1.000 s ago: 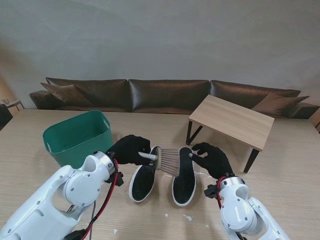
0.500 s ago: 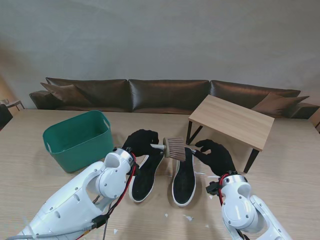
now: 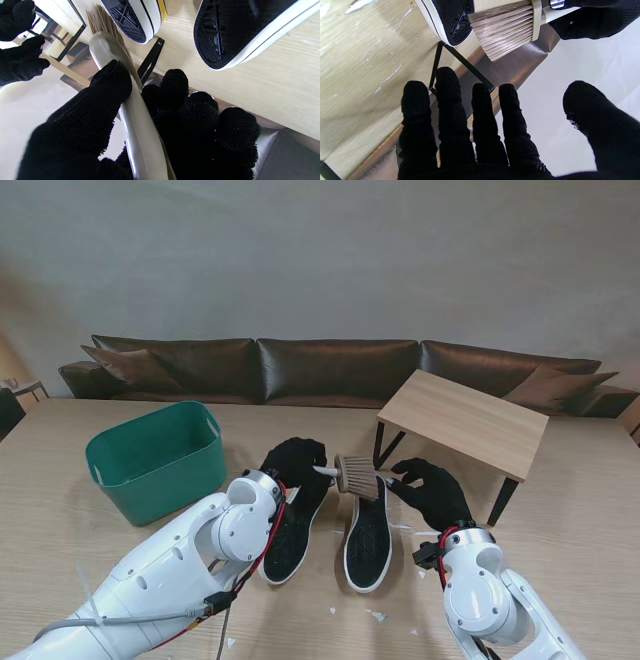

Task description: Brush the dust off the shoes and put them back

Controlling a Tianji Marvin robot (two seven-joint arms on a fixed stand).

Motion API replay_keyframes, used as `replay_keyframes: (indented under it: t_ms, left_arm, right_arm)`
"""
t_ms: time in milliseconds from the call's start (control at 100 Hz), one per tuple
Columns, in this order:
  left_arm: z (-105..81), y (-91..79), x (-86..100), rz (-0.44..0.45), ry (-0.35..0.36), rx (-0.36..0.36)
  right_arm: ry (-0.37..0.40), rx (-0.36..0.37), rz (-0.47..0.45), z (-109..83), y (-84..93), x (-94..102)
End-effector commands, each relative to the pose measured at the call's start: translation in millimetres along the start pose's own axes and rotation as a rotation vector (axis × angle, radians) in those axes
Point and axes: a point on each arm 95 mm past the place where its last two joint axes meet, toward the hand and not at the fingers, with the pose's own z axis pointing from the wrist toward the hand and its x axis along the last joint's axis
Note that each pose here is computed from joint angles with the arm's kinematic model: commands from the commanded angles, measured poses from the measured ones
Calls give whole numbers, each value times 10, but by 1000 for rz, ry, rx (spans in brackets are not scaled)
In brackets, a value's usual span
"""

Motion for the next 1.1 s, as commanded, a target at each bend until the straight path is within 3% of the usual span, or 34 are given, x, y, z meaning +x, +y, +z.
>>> replay_keyframes:
  t_ms: [0,470,1090]
  left_arm:
    - [7,39,16,-6,-3,-40]
    - [-205,74,-76,6,-2,-177]
    - [-648,-18,-120,-1,77,-335]
  right_arm:
    - [2,15,7,-4,-24,22]
    - [-2,25,4,5,-41,13]
    - [-12,38,6,4,-64,0]
